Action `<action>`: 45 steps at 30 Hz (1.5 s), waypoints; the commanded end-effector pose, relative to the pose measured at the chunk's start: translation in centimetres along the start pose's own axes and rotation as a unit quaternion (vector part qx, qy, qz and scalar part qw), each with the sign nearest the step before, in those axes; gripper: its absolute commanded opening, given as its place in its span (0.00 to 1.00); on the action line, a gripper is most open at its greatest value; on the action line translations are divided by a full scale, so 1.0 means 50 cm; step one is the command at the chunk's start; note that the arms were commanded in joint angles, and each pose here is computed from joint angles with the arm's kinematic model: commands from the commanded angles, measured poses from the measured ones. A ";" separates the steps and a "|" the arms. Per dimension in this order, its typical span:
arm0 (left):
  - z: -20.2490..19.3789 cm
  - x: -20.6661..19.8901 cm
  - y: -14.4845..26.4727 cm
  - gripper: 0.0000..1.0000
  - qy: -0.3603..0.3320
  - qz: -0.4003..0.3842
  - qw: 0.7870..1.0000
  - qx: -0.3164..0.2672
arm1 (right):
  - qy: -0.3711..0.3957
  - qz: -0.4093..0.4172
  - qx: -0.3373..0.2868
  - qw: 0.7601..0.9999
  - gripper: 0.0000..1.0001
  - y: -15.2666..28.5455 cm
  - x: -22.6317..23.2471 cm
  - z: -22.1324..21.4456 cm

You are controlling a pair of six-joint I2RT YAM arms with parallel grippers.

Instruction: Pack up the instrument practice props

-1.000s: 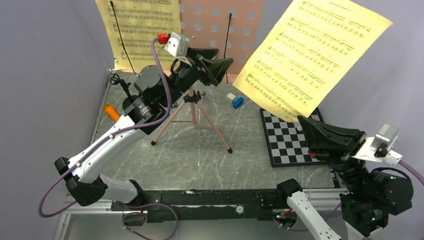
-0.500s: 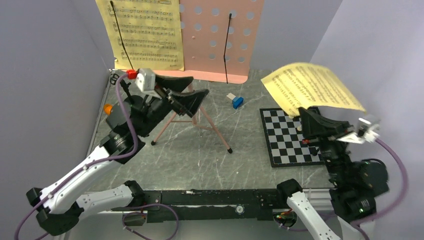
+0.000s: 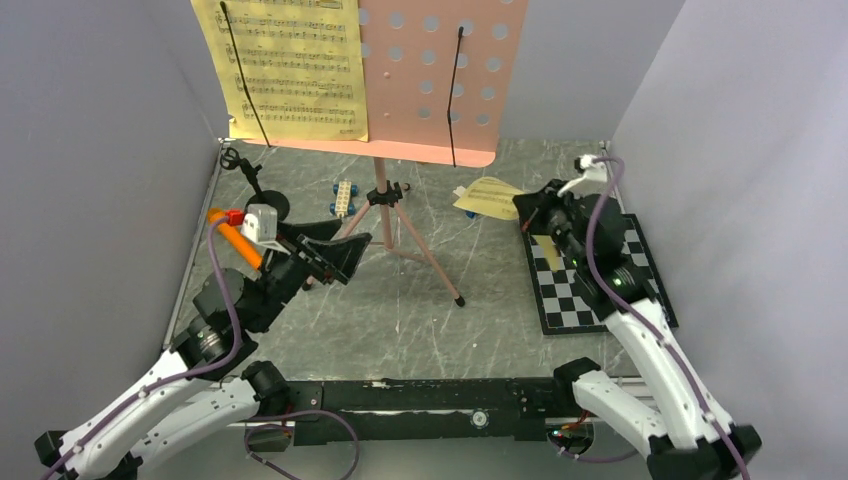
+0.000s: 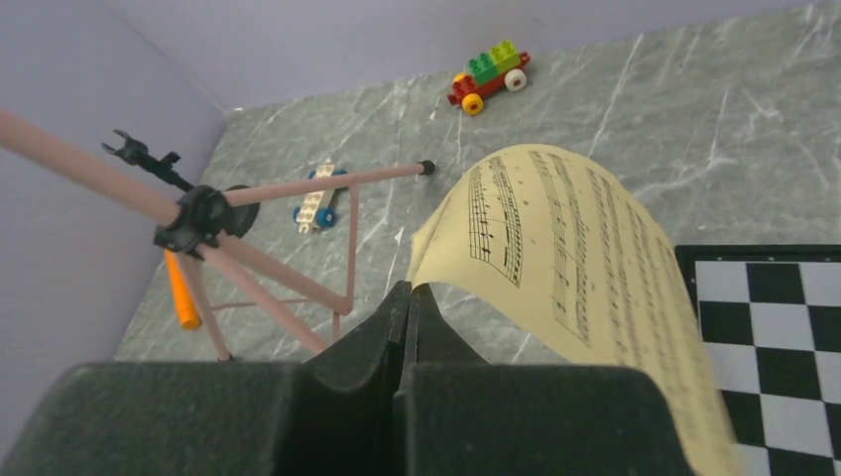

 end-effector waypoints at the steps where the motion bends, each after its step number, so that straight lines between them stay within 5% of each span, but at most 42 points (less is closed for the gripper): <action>1: -0.007 0.046 0.033 0.87 0.009 0.051 0.999 -0.005 | -0.012 0.026 -0.060 0.998 0.00 -0.065 0.035 0.082; 9: -0.035 0.100 0.056 0.88 -0.010 0.106 0.994 0.008 | -0.017 -0.007 -0.062 0.998 0.00 -0.218 -0.041 0.112; 16: -0.021 0.109 0.055 0.89 -0.040 0.123 0.992 0.007 | -0.004 0.044 -0.103 0.994 0.00 -0.252 -0.019 0.206; 29: -0.103 0.125 0.040 0.89 -0.011 0.120 0.991 0.053 | -0.128 0.016 0.102 0.986 0.00 -0.286 -0.153 -0.262; 45: -0.135 0.138 0.038 0.91 -0.010 0.131 0.988 0.078 | -0.126 -0.134 0.164 0.969 0.00 -0.212 -0.257 -0.369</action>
Point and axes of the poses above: each gripper's point midway between its finger pads, its own y axis back along the fingers, its own x axis along the line the jaws close on, z = x × y, the point moved 1 cm from there along y, back along the fingers, and after that the axes turned 3 degrees about y, right-handed, at the moved point
